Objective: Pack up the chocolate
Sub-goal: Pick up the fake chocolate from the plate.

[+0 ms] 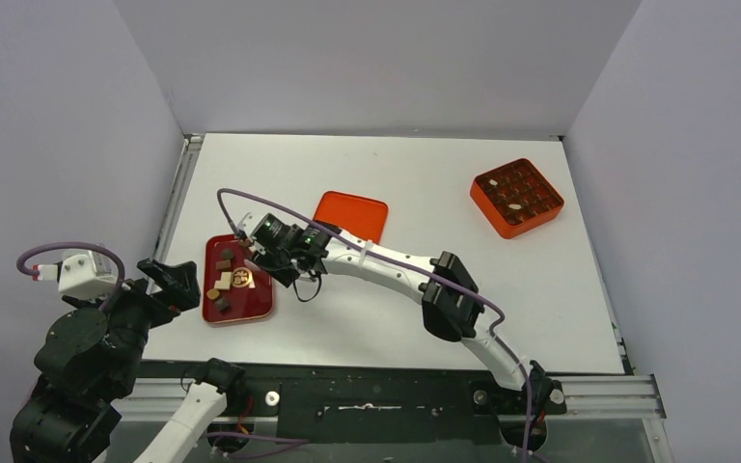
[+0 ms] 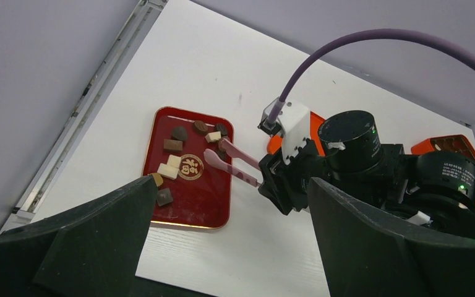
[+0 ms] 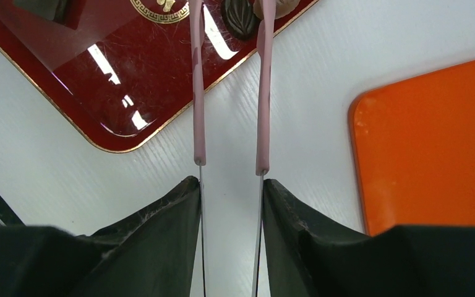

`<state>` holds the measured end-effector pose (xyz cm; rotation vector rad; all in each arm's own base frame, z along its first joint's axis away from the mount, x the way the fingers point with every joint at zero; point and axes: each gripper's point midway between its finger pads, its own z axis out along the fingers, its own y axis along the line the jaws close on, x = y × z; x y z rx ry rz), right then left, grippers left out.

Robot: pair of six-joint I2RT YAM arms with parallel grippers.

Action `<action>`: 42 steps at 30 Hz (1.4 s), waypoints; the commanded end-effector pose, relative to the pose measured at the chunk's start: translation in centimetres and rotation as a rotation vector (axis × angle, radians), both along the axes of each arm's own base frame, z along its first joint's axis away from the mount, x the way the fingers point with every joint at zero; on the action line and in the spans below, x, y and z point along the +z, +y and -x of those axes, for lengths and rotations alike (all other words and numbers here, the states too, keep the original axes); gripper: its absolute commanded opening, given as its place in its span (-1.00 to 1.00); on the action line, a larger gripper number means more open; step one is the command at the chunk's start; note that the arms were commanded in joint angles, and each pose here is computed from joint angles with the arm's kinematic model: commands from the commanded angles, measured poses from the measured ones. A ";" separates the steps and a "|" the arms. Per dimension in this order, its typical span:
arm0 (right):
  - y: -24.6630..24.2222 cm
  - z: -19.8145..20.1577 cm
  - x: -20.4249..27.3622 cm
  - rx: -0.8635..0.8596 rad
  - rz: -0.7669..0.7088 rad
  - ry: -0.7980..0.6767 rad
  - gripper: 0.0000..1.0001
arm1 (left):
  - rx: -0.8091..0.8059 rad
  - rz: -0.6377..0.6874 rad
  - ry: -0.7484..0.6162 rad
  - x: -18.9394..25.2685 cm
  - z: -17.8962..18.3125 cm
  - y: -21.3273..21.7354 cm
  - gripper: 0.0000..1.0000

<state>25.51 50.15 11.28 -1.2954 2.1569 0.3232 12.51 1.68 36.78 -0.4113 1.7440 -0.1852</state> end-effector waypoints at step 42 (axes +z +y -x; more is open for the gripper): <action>2.2 1.8 -0.3 0.060 0.017 0.020 -0.33 | 0.014 0.009 -0.062 1.4 0.6 0.5 0.80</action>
